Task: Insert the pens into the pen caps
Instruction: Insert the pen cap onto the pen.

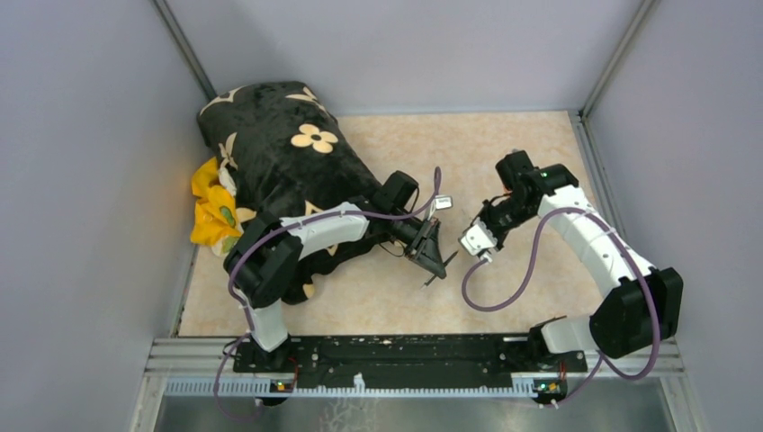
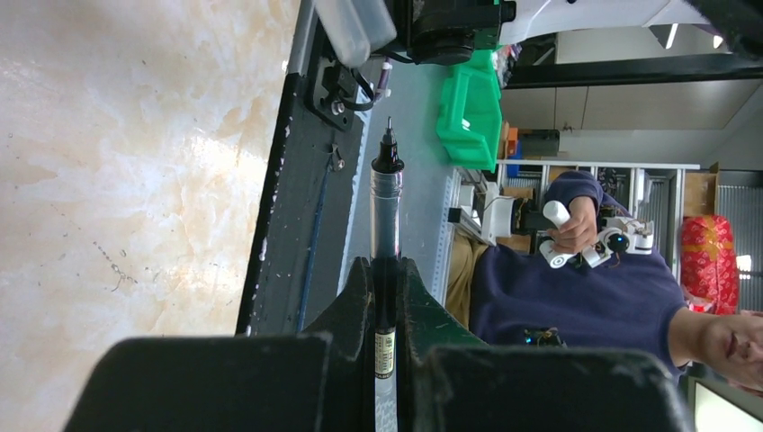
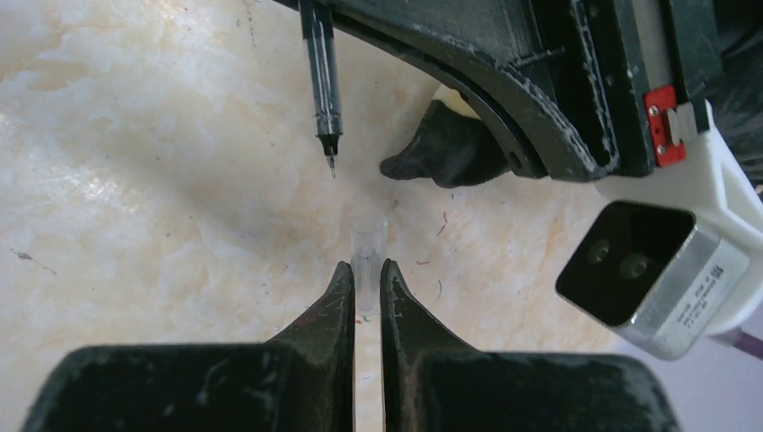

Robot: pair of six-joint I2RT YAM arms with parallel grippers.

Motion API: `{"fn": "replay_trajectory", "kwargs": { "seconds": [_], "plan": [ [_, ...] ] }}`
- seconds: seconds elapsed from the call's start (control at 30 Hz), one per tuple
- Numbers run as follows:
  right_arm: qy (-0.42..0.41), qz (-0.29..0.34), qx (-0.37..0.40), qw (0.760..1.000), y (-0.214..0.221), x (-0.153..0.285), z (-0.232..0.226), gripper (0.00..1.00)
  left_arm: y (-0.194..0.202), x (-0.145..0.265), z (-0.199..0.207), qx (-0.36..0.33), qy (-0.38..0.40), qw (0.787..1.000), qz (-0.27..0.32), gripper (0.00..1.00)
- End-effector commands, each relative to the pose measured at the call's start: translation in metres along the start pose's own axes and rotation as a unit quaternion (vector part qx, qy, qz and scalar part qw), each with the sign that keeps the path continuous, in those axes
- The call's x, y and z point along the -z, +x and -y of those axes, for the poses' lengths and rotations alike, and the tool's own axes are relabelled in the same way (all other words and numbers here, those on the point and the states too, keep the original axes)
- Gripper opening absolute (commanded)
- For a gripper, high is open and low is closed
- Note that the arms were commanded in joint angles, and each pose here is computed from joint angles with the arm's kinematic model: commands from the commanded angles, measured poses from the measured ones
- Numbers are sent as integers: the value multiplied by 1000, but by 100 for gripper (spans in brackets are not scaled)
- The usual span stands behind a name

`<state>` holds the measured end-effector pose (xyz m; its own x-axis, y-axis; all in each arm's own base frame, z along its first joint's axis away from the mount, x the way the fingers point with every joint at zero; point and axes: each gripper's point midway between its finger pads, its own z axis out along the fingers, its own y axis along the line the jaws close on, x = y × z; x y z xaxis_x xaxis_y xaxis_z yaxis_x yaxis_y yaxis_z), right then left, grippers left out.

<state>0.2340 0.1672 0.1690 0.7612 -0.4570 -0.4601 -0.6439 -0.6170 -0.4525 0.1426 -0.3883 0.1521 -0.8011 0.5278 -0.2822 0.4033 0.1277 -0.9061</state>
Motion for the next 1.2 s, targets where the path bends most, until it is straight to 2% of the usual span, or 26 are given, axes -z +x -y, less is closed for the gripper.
{"fn": "replay_trajectory", "kwargs": {
  "seconds": [0.0,1.17],
  "plan": [
    [-12,1,49,999,-13,3,8,0,-8,-4,8,-17,18,1000,-4,0],
    [-44,-9,56,997,-27,2,2,0,-13,-3,0,-14,7,1000,3,0]
  ]
}}
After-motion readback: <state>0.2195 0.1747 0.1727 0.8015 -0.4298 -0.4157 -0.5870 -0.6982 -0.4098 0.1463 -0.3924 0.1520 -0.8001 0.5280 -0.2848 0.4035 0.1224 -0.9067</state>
